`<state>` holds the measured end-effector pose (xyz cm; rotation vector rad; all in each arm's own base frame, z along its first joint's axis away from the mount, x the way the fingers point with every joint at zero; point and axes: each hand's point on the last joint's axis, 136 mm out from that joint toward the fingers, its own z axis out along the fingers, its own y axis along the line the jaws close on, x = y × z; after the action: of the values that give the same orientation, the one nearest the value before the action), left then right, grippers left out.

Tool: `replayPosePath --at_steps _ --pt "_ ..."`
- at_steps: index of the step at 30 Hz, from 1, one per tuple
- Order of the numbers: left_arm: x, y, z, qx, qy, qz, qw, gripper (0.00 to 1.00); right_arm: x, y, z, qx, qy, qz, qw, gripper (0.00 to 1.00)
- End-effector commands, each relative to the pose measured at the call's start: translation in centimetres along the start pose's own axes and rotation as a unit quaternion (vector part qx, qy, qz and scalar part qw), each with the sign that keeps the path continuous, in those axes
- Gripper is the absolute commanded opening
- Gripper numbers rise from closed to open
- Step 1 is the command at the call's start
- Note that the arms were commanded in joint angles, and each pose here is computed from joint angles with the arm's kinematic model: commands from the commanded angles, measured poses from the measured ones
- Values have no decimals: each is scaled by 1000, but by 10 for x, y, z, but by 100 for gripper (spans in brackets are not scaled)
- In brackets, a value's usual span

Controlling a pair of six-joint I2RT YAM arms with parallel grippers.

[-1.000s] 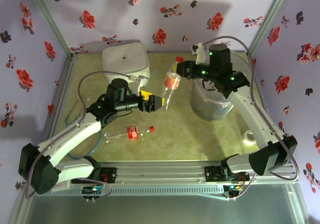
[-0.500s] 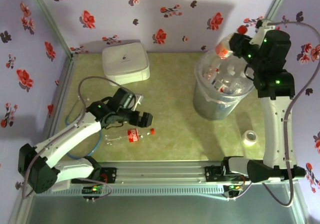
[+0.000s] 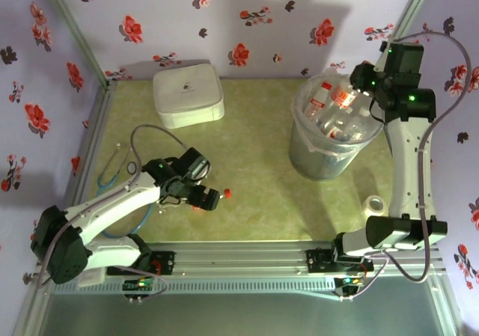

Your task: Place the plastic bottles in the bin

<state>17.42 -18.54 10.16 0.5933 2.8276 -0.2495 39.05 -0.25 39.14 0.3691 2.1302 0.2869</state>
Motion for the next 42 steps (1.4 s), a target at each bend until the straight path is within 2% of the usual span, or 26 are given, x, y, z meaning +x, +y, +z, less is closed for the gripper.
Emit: replayPosePath --at_steps 1,3,14,21,23,28,35,38,42 --pt "2 8 9 -25 -1 18 1000 100 32 -11 6 20 69 6 997 15" --pt "0 11 12 -36 -1 16 999 100 44 -19 17 34 93 5 995 15" --pt "-6 19 16 -57 -24 8 998 100 101 -30 91 18 185 44 982 15" --pt "-13 18 19 -63 -29 16 997 100 124 -39 115 27 208 59 976 16" --pt "-15 18 20 -64 -27 19 997 100 127 -42 117 33 211 57 975 18" --pt "-21 16 14 -64 -32 28 997 100 103 -40 99 45 183 41 981 40" --pt "-28 19 -5 -82 -31 54 995 100 46 -26 41 51 114 0 992 54" --pt "-26 29 -6 -114 -12 53 992 100 38 -23 20 52 94 -6 994 60" --pt "-16 42 -3 -146 37 26 988 100 40 -18 1 38 83 -7 996 62"
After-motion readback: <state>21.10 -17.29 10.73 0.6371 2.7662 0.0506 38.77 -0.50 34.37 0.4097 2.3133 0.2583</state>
